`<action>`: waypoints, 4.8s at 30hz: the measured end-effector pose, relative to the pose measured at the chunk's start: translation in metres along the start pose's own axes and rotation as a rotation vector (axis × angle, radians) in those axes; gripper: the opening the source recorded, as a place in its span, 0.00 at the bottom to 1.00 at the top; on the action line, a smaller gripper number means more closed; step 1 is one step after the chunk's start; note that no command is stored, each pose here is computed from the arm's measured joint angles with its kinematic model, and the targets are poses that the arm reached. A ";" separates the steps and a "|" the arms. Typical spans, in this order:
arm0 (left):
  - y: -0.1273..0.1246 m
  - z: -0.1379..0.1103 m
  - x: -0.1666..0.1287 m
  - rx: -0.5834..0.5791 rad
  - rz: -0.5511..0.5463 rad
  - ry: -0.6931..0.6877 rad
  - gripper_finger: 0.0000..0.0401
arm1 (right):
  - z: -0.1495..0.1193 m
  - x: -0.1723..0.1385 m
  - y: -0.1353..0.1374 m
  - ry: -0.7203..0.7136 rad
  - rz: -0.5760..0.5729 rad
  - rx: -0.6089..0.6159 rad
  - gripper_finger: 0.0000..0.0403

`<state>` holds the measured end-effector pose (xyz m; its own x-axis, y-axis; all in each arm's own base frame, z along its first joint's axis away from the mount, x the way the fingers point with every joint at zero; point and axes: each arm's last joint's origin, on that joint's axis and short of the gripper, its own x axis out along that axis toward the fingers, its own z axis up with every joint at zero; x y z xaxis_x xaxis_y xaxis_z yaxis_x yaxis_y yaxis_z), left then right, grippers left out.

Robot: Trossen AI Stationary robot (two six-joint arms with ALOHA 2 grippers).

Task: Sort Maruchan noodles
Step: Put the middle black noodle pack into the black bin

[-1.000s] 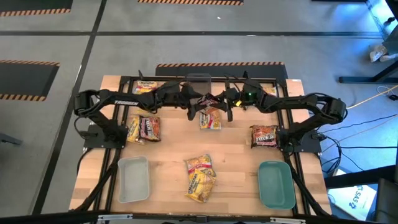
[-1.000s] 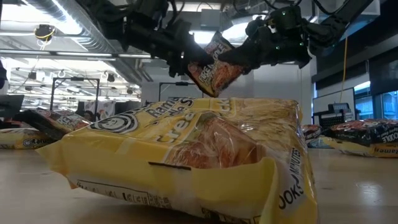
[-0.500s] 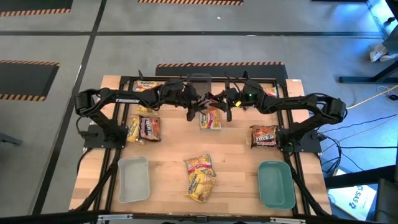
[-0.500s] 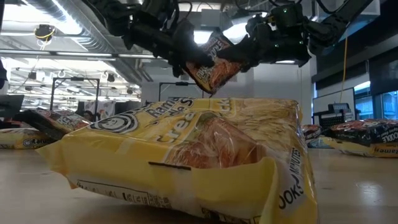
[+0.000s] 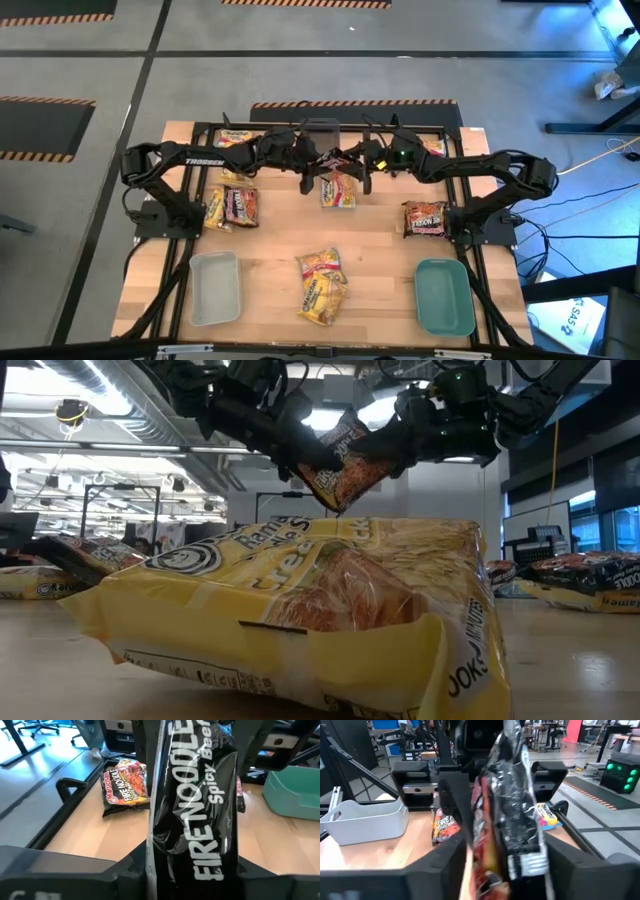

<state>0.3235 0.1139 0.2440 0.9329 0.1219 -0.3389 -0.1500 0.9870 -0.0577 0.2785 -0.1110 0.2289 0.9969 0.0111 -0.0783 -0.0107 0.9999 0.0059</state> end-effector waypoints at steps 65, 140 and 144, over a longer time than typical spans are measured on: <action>0.160 0.024 0.052 0.330 0.194 0.606 0.29 | -0.009 -0.031 0.008 0.328 -0.051 0.071 0.70; 0.169 0.001 0.069 0.157 0.289 0.633 0.43 | -0.010 -0.032 0.007 0.342 -0.093 0.089 0.70; 0.172 0.002 0.068 0.178 0.387 0.652 0.45 | -0.010 -0.031 0.007 0.339 -0.073 0.095 0.70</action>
<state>0.3620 0.2925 0.2132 0.4358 0.4291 -0.7912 -0.3194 0.8956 0.3098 0.2463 -0.1042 0.2217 0.9120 -0.0432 -0.4078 0.0825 0.9935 0.0791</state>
